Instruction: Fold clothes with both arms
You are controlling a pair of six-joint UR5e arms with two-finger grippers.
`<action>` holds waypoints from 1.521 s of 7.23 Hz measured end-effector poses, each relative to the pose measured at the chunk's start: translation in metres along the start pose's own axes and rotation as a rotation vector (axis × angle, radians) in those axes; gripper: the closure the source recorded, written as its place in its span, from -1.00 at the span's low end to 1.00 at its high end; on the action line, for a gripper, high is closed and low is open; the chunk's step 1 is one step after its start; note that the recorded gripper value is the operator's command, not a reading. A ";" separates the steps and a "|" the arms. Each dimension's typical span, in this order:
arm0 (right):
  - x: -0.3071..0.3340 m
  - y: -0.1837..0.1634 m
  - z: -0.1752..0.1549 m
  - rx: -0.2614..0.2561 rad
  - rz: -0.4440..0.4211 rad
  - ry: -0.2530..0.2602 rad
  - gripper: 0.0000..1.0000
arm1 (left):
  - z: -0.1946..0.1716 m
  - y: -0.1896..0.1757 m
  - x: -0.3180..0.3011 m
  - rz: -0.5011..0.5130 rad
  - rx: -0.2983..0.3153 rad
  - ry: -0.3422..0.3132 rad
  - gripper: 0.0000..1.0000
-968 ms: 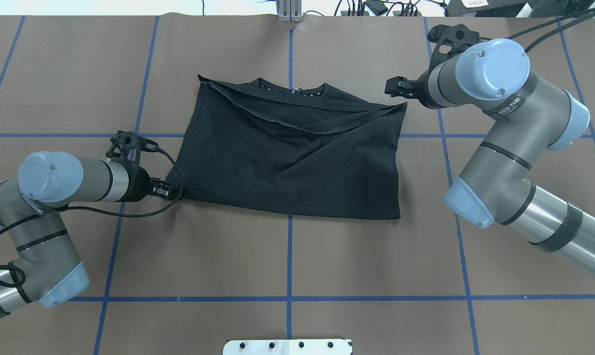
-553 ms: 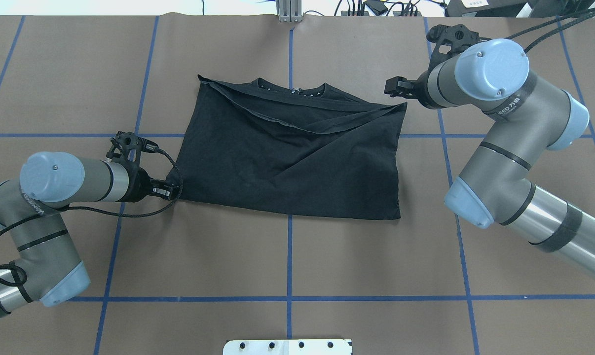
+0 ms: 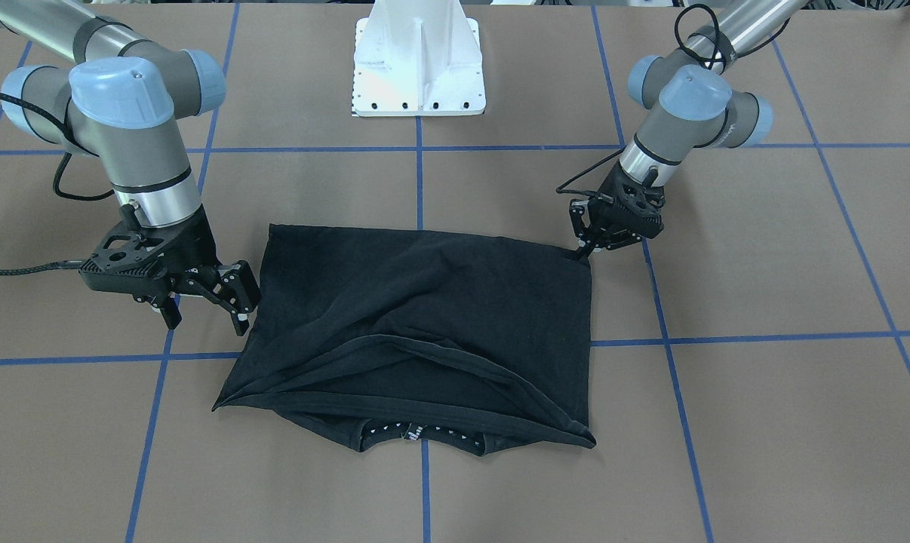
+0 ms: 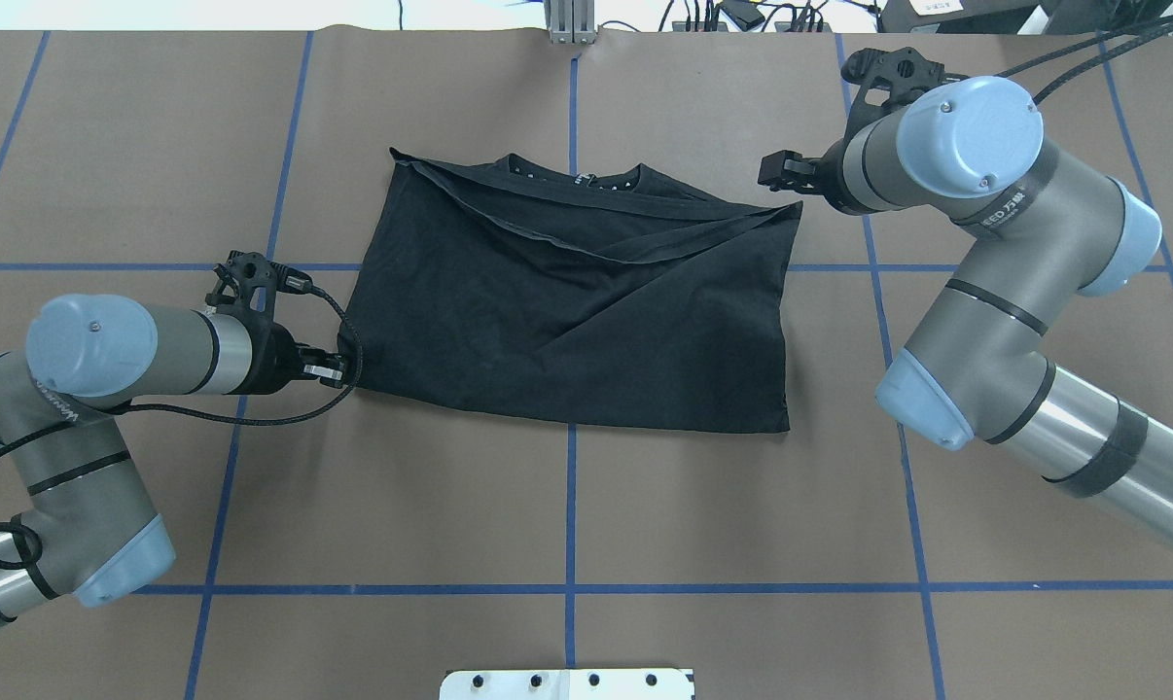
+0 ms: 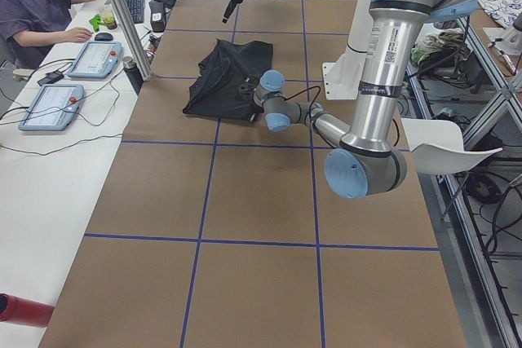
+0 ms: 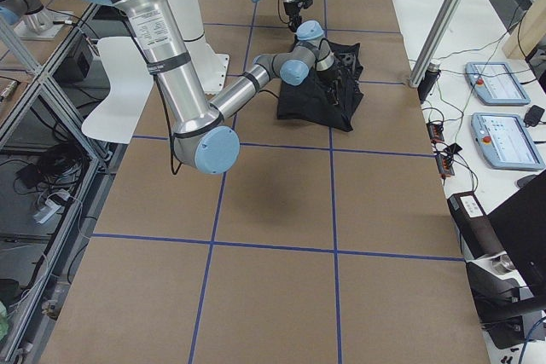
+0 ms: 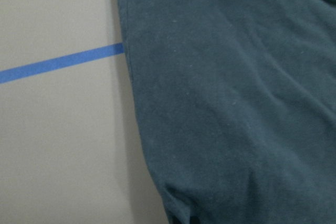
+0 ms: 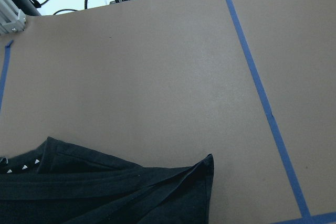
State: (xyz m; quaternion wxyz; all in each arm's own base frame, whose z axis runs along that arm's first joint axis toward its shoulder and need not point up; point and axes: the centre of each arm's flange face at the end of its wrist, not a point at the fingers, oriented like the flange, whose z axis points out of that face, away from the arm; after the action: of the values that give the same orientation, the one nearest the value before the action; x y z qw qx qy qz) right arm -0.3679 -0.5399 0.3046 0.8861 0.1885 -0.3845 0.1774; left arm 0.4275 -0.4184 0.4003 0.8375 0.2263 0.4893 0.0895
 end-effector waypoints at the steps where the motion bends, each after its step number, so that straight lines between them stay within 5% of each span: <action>1: 0.000 0.001 0.000 -0.001 0.000 -0.001 -0.99 | -0.006 0.000 -0.004 0.022 0.004 -0.002 1.00; 3: -0.002 0.003 0.000 -0.006 -0.003 -0.003 -0.99 | -0.021 -0.021 -0.044 0.143 0.037 -0.064 1.00; 5: -0.005 0.007 0.001 -0.012 -0.008 -0.007 -0.99 | -0.025 -0.065 -0.130 0.249 0.060 -0.202 1.00; 8: -0.014 0.016 0.003 -0.020 -0.021 -0.016 -0.99 | 0.027 -0.193 -0.234 0.322 0.092 -0.350 1.00; 9: -0.015 0.018 0.003 -0.020 -0.023 -0.019 -0.99 | 0.030 -0.232 -0.246 0.331 0.103 -0.374 -0.93; 11: -0.021 0.025 0.004 -0.028 -0.032 -0.025 -0.99 | 0.015 -0.264 -0.259 0.338 0.139 -0.385 -1.00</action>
State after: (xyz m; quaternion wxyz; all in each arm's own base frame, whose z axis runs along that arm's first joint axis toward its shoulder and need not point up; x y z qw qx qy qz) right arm -0.3953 -0.5233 0.2967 0.8865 0.1845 -0.3948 0.1554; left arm 0.2908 -0.7514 0.4856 0.8707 0.3747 0.2813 0.1496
